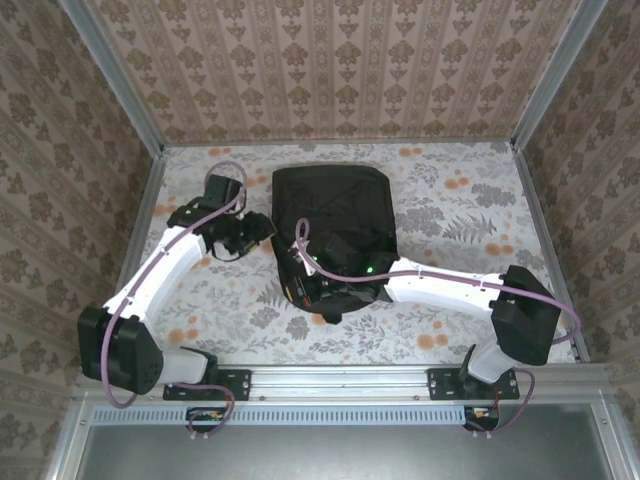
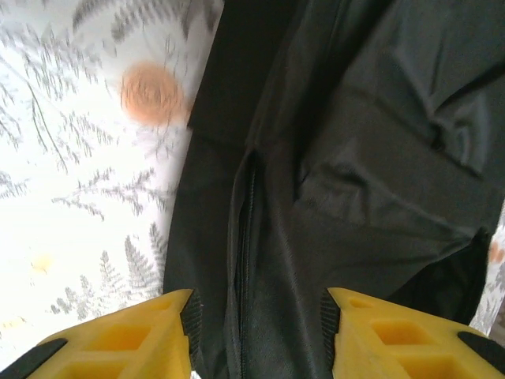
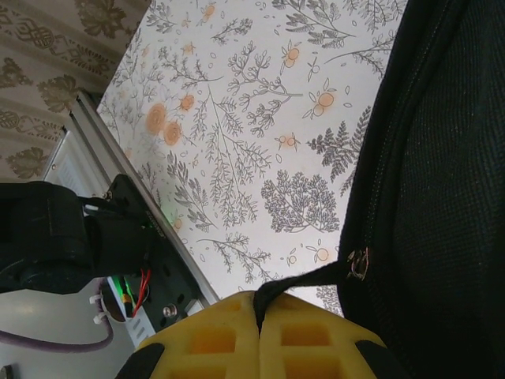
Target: Pack the student bag
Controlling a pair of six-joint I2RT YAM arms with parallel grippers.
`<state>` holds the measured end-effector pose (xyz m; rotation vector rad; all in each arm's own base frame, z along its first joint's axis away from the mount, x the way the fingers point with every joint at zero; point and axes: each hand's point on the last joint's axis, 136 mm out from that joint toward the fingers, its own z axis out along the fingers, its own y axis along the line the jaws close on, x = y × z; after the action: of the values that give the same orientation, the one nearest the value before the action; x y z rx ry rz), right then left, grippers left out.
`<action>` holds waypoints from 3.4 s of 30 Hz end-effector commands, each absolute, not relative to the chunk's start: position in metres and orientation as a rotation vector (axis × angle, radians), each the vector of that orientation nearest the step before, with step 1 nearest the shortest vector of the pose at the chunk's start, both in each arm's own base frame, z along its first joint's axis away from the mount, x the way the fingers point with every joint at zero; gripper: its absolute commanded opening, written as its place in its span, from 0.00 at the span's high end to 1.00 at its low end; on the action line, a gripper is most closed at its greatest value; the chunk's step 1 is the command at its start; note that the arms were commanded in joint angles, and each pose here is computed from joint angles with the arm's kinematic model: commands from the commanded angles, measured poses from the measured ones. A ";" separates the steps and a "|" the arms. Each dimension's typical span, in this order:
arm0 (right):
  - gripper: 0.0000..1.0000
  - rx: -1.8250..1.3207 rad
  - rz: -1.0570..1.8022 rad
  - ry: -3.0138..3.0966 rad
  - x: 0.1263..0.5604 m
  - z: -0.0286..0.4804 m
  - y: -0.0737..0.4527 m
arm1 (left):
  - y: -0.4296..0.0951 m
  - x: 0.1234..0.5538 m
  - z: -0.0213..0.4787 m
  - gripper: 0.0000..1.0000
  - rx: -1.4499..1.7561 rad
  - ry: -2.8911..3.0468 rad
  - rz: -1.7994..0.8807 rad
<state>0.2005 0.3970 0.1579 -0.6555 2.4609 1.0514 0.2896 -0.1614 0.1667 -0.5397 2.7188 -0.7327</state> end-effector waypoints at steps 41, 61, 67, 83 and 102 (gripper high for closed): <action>1.00 -0.535 1.265 2.407 0.193 0.172 0.397 | -0.166 0.302 0.124 1.00 -0.541 2.704 -0.662; 1.00 -0.488 1.090 2.544 0.172 0.157 0.341 | -0.123 0.307 0.123 1.00 -0.555 2.680 -0.554; 1.00 -0.475 1.100 2.539 0.172 0.160 0.337 | -0.122 0.307 0.128 1.00 -0.516 2.685 -0.541; 1.00 -0.457 1.392 2.658 0.178 0.147 0.410 | -0.140 0.210 0.137 0.53 -0.466 2.837 -0.646; 1.00 -0.474 1.401 2.634 0.176 0.152 0.407 | -0.188 0.211 0.120 0.72 -0.456 2.938 -0.622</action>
<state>0.1754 0.4034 0.1357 -0.4636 2.6774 1.3480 0.2046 -0.1848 0.1122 -0.4270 2.9613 -0.6137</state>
